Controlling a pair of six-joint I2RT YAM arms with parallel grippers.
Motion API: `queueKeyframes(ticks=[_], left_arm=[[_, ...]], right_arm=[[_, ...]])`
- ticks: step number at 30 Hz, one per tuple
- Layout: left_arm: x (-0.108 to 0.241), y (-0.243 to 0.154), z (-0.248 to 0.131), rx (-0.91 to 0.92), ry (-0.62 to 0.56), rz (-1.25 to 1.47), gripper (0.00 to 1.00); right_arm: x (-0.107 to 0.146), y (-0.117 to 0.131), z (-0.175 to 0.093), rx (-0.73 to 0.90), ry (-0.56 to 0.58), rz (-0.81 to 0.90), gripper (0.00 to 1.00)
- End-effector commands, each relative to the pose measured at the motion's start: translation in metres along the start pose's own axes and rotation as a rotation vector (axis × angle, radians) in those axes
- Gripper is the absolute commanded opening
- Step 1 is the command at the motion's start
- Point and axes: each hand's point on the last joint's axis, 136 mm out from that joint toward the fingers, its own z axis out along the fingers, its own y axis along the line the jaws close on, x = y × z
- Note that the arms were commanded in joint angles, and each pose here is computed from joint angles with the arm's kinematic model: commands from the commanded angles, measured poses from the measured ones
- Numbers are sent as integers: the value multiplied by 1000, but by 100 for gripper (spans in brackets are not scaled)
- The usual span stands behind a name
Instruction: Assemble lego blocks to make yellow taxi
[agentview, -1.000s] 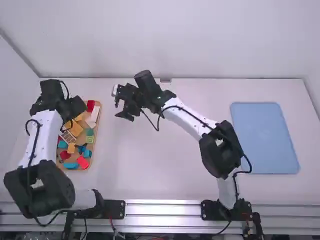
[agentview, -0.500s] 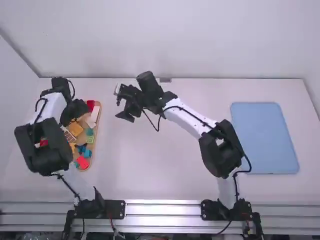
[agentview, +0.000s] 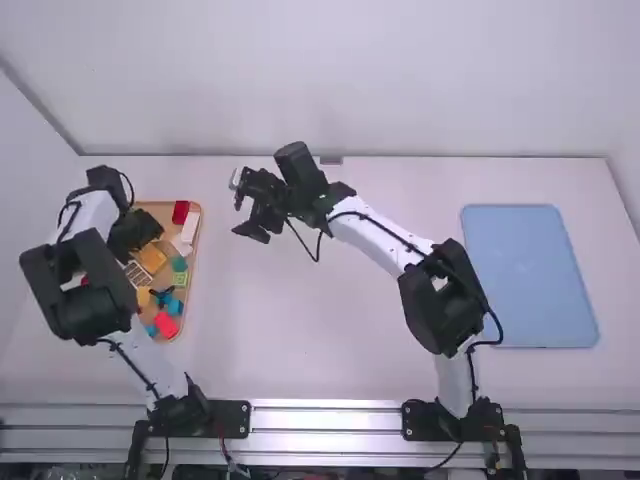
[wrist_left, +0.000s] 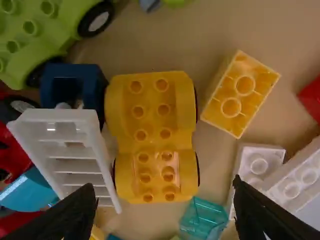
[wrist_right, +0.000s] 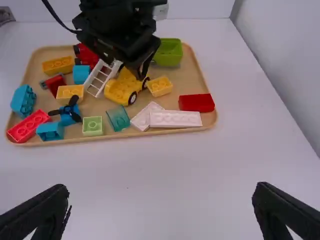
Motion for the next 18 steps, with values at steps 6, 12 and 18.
queueKeyframes(ticks=[6, 12, 18], left_arm=[[-3, -5, 12, 10, -6, 4, 70], [2, -10, 28, 47, -21, 51, 70], [11, 2, 33, -4, -4, 38, 69]], right_arm=[[-16, 1, -10, 6, -28, -15, 98], [-16, 1, -9, 4, -28, -15, 98], [-16, 1, -9, 4, -28, -14, 98]])
